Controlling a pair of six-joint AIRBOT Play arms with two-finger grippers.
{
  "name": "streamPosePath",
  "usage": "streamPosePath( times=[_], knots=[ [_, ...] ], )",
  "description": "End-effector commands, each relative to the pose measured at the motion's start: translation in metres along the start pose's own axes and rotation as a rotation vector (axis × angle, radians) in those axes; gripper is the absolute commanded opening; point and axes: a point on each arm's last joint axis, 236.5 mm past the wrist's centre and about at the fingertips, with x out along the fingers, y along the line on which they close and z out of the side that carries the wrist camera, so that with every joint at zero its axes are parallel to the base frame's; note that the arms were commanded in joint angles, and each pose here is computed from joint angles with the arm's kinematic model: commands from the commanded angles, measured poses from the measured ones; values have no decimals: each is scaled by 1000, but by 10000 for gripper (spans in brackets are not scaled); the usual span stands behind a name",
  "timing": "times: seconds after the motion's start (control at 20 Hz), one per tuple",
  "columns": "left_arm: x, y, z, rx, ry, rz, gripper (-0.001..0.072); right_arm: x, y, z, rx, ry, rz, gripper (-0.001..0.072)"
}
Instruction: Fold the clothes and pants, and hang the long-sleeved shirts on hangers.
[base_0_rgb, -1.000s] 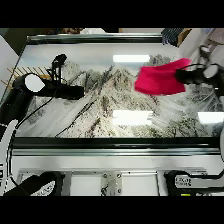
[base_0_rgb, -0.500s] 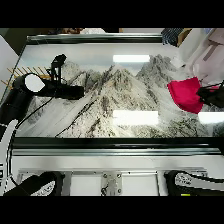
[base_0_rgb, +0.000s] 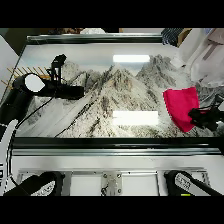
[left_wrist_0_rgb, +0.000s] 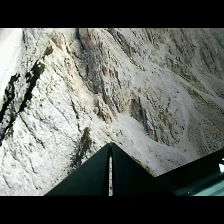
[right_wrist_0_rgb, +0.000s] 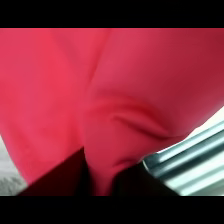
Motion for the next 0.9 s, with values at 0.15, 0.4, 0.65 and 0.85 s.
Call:
streamPosePath(
  times=[0.15, 0.4, 0.65, 0.85],
  knots=[
    [0, 0, -3, 3, 14, 0, 8, -15, -9, -42, -59, 87, -18, 544],
    [0, -1, -11, 3, 45, -2, 9, -94, 22, -42, -144, -171, 101, 543],
    [11, 6, -27, -18, 83, 3, 8, -150, 115, -80, -351, -343, 395, 533],
    [22, 14, -42, -36, 115, 13, 8, -148, 163, -125, -557, -299, 486, 194]
  ],
)
